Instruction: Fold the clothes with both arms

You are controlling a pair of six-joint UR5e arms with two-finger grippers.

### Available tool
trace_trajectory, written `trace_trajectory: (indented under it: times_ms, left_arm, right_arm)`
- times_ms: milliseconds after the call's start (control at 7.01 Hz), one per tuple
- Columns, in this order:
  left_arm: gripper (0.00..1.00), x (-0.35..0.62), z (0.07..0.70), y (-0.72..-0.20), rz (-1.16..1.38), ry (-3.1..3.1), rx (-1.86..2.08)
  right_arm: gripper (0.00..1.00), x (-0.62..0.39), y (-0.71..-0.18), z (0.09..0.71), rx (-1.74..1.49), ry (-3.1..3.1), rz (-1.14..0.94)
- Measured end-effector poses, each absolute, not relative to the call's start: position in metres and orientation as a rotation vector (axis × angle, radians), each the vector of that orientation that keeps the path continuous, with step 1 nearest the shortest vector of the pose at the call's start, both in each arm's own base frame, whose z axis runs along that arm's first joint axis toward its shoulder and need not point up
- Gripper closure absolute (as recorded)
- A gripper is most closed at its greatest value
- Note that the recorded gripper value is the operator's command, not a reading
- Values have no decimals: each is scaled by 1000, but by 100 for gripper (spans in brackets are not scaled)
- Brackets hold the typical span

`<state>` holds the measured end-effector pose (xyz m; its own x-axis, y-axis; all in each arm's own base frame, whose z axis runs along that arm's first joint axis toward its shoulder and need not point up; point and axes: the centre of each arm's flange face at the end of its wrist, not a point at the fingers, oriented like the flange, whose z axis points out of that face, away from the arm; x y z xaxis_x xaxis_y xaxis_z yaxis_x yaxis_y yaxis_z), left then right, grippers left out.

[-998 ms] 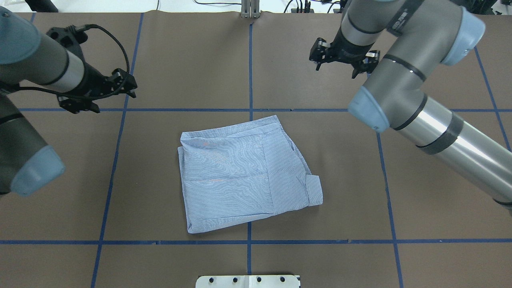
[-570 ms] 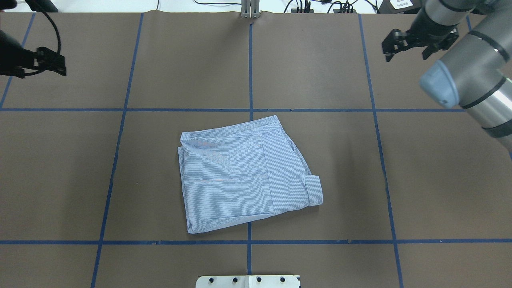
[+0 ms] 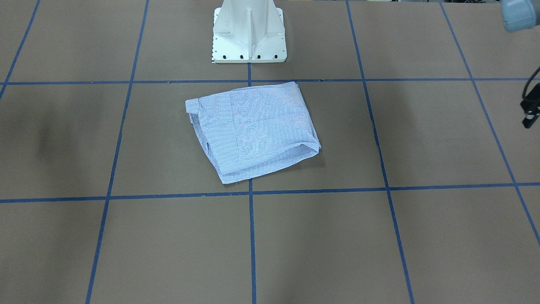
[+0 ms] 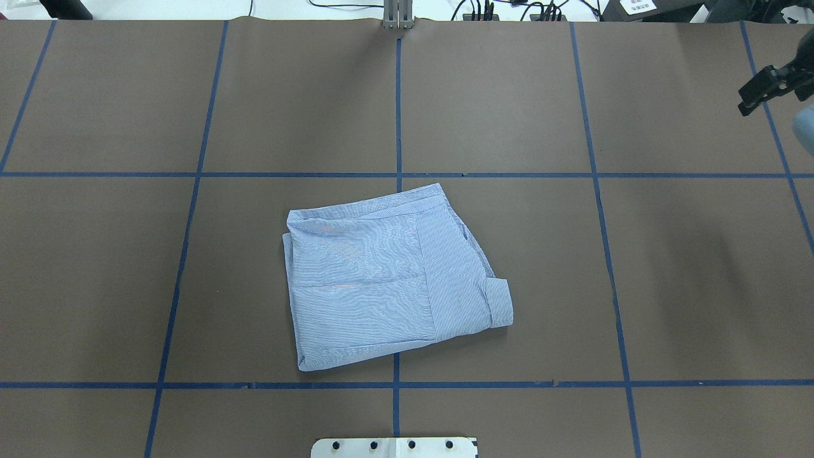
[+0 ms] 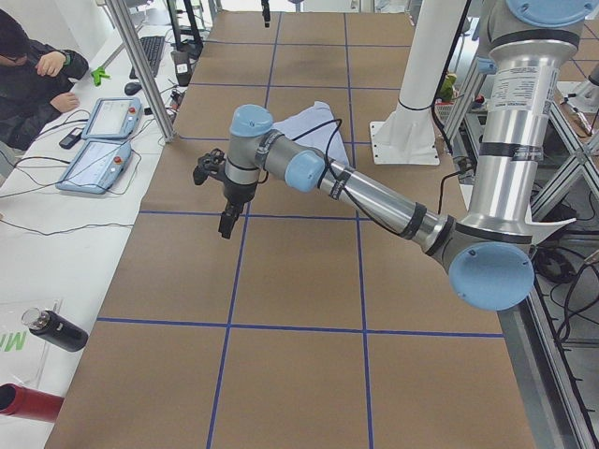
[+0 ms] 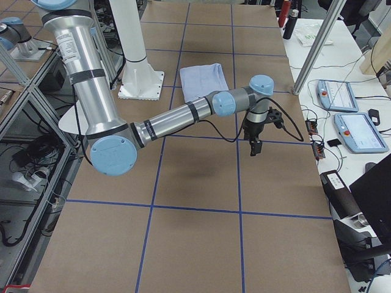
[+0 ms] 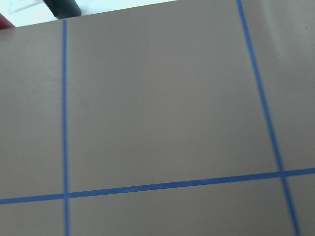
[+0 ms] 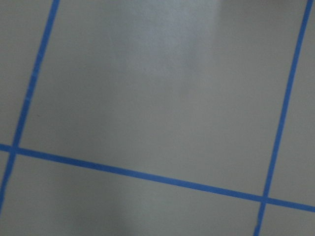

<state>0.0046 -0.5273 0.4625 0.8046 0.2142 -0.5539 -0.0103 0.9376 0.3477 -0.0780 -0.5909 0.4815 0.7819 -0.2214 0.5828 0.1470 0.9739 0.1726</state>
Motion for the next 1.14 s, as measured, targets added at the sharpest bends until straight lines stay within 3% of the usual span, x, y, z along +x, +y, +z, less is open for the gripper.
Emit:
trace_trajectory:
  times_ms: [428,1141]
  left_arm:
    - [0,-64,534,-522,246,621,330]
    - [0,-75,599,-511,216,627,274]
  right_arm:
    - [0,11,-539,563,81,-701,-199]
    - [0,80,-501,604,57,-747,-51]
